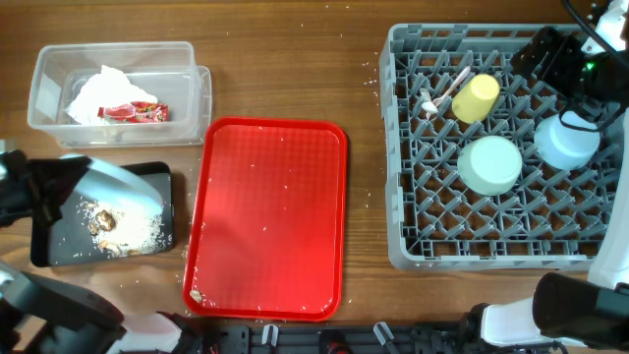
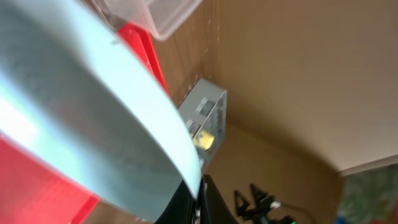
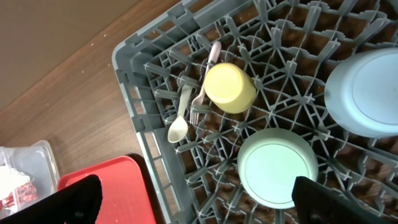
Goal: Sort waste into correct bins and load items into the dishwasher rack
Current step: 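Set the emptied plate back on the red tray with the left gripper, then reach the right gripper to the plate and grasp its rim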
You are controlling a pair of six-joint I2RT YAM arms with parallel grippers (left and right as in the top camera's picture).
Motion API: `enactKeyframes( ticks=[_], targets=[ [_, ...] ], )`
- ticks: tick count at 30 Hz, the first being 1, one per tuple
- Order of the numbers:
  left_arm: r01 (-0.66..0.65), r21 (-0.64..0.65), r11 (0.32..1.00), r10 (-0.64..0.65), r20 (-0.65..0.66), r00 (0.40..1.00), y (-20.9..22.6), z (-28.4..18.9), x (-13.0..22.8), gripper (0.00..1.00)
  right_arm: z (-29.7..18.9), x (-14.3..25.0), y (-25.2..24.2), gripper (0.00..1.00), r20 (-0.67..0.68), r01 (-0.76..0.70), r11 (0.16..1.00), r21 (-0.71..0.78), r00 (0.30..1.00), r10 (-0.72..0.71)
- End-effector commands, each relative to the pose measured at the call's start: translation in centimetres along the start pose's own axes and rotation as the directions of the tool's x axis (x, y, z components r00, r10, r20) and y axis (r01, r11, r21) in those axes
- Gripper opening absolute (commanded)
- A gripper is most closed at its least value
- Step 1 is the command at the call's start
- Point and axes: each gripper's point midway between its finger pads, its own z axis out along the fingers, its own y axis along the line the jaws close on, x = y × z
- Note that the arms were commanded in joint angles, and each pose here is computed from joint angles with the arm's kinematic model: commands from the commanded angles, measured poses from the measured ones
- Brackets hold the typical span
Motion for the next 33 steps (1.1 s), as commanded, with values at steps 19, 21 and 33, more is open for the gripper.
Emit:
enactKeyframes(
  ticks=[19,21,33],
  targets=[
    [-0.433,-0.72,0.542,0.463,-0.173,0.869,1.3,22.5,18.1,0.04,0.3,-0.1,-0.2,1.0,0.0,0.017,1.0,0.016,1.0,-0.017],
    [-0.483,-0.716,0.504,0.478,-0.236,0.846,2.7,25.4,19.7,0.04,0.3,-0.1,-0.2,1.0,0.0,0.018,1.0,0.016,1.0,-0.018],
    [-0.508,-0.775,0.375,0.419,-0.348,0.839,9.2,31.0,21.1,0.18,0.3,-0.1,-0.2,1.0,0.0,0.018,1.0,0.016,1.0,-0.018]
  ],
)
